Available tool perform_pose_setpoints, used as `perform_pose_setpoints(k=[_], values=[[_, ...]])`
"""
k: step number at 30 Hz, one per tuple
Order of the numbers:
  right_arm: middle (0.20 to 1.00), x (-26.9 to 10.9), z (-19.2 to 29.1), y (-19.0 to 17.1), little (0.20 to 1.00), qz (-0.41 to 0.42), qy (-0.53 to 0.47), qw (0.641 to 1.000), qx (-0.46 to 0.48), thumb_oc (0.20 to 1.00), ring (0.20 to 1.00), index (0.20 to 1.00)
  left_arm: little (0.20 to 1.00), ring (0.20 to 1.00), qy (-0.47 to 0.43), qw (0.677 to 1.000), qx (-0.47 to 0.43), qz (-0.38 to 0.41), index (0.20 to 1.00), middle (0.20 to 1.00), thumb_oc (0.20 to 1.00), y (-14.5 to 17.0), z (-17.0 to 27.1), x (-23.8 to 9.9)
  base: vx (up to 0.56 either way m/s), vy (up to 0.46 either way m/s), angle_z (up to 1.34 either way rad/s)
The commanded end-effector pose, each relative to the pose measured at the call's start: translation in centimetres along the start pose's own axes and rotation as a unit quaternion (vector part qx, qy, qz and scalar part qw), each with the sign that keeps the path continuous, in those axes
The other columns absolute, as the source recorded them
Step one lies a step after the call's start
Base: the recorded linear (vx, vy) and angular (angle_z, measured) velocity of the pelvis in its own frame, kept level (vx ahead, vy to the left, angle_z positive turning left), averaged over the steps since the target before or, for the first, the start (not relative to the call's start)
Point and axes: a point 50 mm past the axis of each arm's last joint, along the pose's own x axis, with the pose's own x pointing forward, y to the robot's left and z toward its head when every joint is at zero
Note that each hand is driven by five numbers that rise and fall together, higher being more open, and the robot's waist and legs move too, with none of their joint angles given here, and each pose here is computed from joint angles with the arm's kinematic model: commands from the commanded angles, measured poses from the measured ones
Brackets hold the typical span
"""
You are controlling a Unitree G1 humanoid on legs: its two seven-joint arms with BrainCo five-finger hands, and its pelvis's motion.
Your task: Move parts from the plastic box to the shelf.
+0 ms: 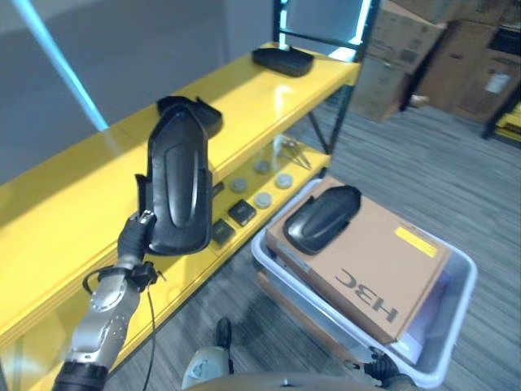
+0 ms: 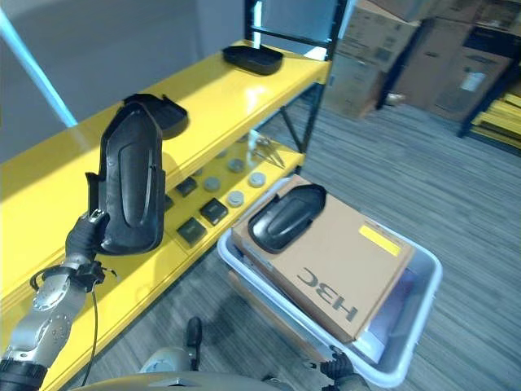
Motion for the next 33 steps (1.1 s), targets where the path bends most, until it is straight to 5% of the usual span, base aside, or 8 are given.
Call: perform_pose_setpoints(k=[1, 20, 33], values=[[1.0, 0.5, 2.9, 0.1, 1.0, -0.023, -0.043, 0.998, 0.039, 1.0, 1.0, 1.0, 0.2, 0.2, -0.149, 0.989, 0.008, -0.01, 0.2, 0.2, 0.2, 0.5, 6.3, 1.6, 0.0, 0.046, 1.9], [1.0, 0.6, 5.1, 2.4, 1.0, 0.007, -0.058, 0.995, 0.075, 1.0, 1.0, 1.0, 0.2, 0.2, -0.16, 0.986, 0.046, 0.007, 0.2, 0.2, 0.2, 0.6, 6.8, 2.0, 0.18, 0.138, 0.43], [1.0, 0.2, -1.1, 3.2, 1.0, 0.048, 0.075, 0.994, 0.069, 1.0, 1.0, 1.0, 0.2, 0.2, -0.151, 0.985, 0.081, 0.027, 0.2, 0.2, 0.2, -1.3, 7.3, 4.4, 0.14, -0.19, 0.4]])
